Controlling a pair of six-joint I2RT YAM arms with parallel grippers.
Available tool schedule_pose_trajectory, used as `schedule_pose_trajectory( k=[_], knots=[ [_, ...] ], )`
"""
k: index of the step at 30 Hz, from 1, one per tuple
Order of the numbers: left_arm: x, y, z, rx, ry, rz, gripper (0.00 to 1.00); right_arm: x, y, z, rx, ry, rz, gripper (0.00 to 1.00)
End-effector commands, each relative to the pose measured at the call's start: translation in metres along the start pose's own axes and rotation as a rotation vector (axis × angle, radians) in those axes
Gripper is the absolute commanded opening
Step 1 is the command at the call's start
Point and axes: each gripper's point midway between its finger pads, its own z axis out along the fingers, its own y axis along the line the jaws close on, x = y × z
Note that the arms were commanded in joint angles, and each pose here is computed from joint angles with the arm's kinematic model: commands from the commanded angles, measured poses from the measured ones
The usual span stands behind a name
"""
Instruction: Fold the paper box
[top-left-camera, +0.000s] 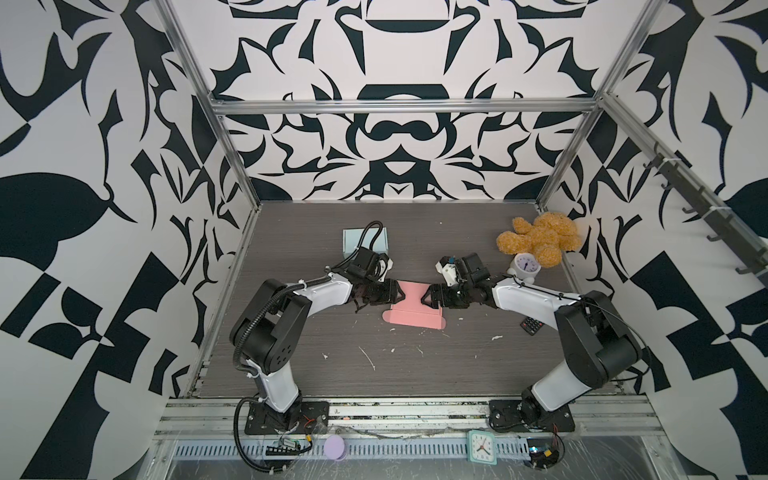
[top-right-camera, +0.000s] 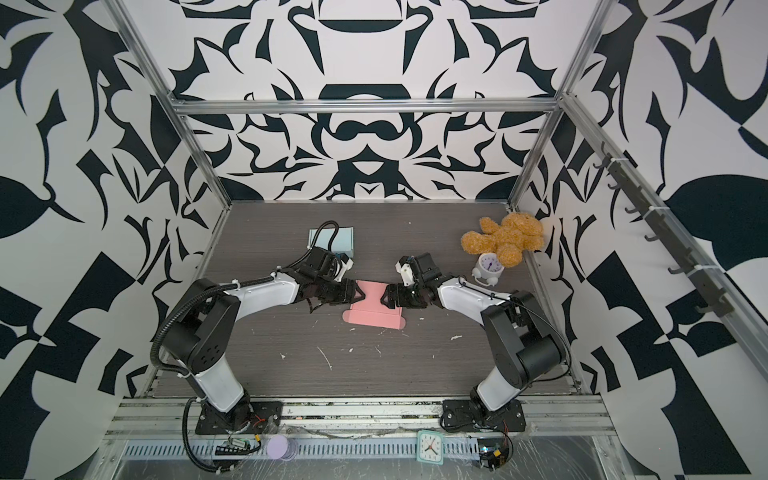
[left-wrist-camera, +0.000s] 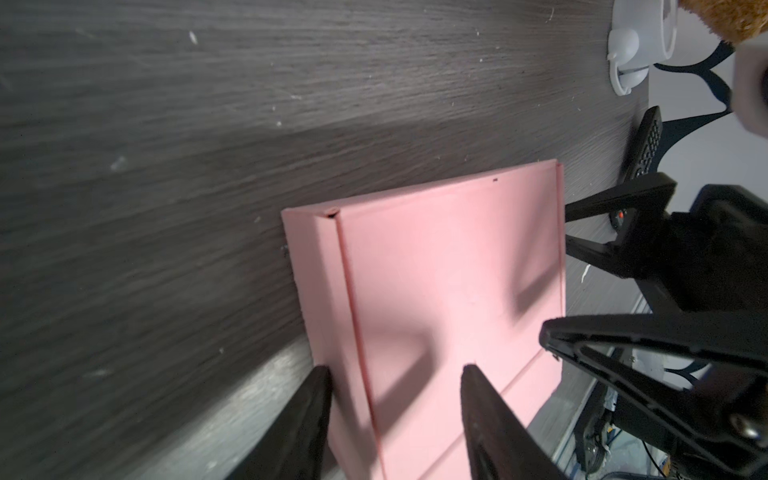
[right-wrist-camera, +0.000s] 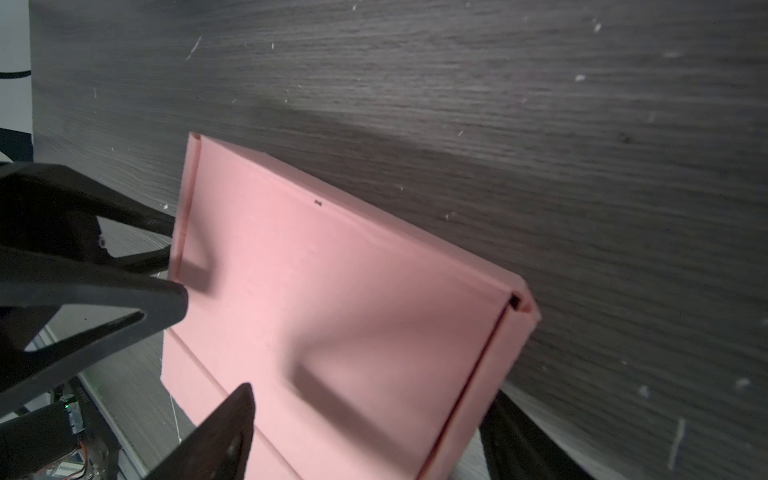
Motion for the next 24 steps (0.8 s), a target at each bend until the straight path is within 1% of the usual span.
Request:
schedule_pose_trajectory(
  k=[1, 7, 11, 16, 20, 24],
  knots=[
    [0.012, -0.010, -0.008, 0.029, -0.004, -0.012, 0.52, -0.007, 0.019, -0.006, -0.031, -0.030, -0.034, 0.85],
    [0.038, -0.006, -0.019, 0.006, -0.001, -0.035, 0.52, 0.000, 0.029, -0.005, -0.035, -0.013, -0.048, 0.84],
    [0.043, -0.001, -0.024, -0.019, -0.003, -0.036, 0.53, 0.008, 0.025, -0.011, -0.014, -0.020, -0.028, 0.86],
    [0.044, 0.003, -0.033, -0.048, -0.009, -0.032, 0.65, 0.021, 0.012, -0.024, 0.049, -0.023, -0.021, 0.89],
    [0.052, 0.008, -0.045, -0.099, -0.015, -0.030, 0.68, 0.032, 0.007, -0.037, 0.083, -0.029, -0.022, 0.90],
    [0.072, 0.000, -0.053, -0.129, -0.009, -0.020, 0.68, 0.044, 0.011, -0.047, 0.086, -0.013, -0.037, 0.90]
  ],
)
